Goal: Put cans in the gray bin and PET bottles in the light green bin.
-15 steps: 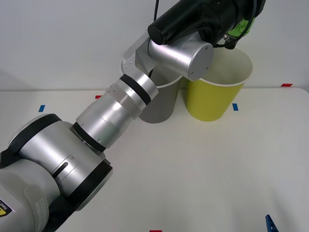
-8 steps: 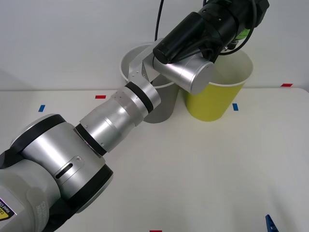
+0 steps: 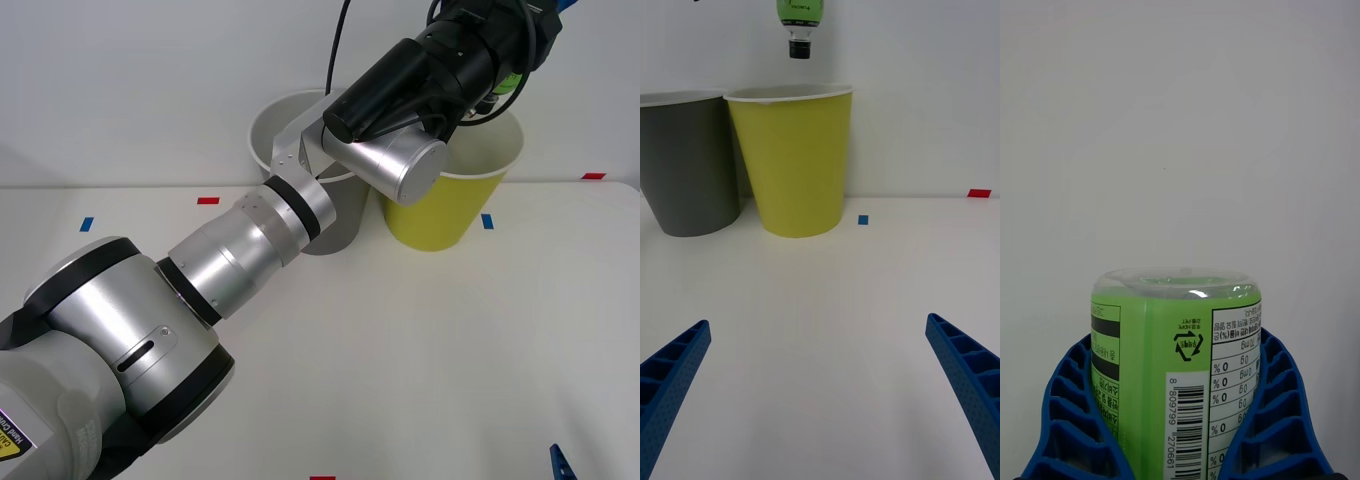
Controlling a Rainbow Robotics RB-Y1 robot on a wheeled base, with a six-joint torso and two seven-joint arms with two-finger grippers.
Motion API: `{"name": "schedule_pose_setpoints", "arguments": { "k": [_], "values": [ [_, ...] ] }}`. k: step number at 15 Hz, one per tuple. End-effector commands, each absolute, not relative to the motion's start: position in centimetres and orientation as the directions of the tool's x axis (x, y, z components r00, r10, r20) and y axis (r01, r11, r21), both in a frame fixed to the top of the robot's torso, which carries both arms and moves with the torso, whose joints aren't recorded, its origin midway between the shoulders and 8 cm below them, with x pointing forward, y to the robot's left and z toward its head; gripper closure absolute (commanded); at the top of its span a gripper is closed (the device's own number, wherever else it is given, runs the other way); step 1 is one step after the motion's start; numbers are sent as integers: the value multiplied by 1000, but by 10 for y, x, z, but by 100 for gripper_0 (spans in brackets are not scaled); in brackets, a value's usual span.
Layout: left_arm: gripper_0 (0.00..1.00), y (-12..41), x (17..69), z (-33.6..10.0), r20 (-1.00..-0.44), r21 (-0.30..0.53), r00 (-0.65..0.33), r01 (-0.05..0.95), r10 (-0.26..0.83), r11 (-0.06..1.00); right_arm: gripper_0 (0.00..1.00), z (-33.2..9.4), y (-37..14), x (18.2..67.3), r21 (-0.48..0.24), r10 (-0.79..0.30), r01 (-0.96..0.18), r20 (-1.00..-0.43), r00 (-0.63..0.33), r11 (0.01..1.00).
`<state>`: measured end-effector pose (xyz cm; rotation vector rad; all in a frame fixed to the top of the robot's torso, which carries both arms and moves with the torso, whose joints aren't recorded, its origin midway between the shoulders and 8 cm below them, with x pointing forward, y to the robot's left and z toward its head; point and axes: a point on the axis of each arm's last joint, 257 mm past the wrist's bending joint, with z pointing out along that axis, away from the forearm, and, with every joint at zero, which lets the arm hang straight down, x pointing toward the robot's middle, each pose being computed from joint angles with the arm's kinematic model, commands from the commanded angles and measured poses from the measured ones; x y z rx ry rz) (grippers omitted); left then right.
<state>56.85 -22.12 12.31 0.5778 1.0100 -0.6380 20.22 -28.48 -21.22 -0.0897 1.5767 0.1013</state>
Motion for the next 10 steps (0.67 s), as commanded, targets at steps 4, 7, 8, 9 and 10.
{"name": "schedule_pose_setpoints", "arguments": {
  "k": [4, 7, 8, 9, 10],
  "values": [
    [100, -219, 570, 123, -893, 152, 397, 711, -213, 687, 0, -212, -285, 202, 8, 7, -121, -1000, -8, 993],
    [0, -218, 571, 123, -896, 134, 383, 717, -225, 685, 0, -212, -285, 202, 8, 7, -121, -1000, -8, 993],
    [0, -219, 571, 123, -897, 133, 381, 717, -225, 684, 0, -212, -285, 202, 8, 7, -121, -1000, -8, 993],
    [0, -219, 571, 123, -897, 132, 381, 718, -226, 684, 0, -212, -285, 202, 8, 7, -121, -1000, -8, 993],
    [0, -217, 572, 124, -895, 133, 384, 715, -226, 687, 0, -212, -285, 202, 8, 7, -121, -1000, -8, 993]
  ]
}}
